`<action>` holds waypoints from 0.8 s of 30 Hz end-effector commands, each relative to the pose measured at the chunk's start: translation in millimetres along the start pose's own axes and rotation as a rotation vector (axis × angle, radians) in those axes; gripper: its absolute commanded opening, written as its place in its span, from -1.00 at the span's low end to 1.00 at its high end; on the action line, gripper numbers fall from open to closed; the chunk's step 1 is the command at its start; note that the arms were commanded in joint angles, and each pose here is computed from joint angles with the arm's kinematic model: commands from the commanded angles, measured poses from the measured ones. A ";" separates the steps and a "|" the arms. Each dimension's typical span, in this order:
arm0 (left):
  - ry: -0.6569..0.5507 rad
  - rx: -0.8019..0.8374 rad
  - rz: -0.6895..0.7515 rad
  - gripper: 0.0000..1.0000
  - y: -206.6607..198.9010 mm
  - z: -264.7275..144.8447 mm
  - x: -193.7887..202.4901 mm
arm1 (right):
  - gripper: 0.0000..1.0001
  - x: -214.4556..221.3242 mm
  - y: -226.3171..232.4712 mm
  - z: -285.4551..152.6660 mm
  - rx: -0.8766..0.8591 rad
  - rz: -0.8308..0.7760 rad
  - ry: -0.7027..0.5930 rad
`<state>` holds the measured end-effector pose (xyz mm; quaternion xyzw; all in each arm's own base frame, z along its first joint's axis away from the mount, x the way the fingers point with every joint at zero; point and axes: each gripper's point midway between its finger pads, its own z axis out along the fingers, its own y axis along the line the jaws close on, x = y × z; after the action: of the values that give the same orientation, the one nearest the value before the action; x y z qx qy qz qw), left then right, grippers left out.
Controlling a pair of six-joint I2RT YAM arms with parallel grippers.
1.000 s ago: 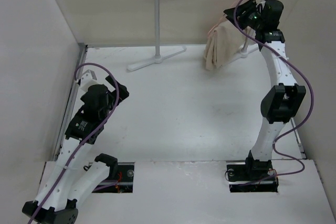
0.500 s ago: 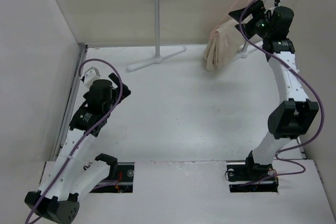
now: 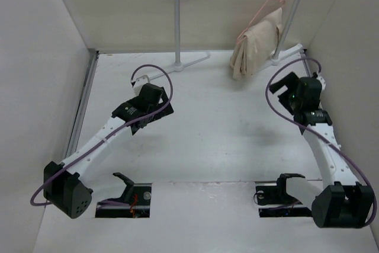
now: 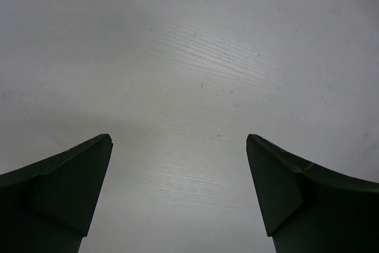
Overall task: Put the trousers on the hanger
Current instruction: Reset both arms
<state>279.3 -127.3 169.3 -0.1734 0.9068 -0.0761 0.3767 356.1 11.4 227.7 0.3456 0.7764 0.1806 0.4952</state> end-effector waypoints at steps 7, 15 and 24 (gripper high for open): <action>0.029 0.097 0.061 1.00 -44.5 5.7 25.0 | 1.00 63.0 -120.9 -43.2 0.362 -0.087 0.034; 0.083 0.145 0.077 1.00 -63.2 14.8 47.4 | 1.00 71.8 -117.5 -54.9 0.314 -0.039 0.034; 0.087 0.144 0.071 1.00 -58.1 15.0 50.0 | 1.00 68.8 -110.9 -45.8 0.344 -0.071 0.075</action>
<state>273.1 -201.4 137.7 -0.1018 0.9245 -0.1254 0.3454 240.6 -12.7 103.1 0.3938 0.8425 0.0309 0.3662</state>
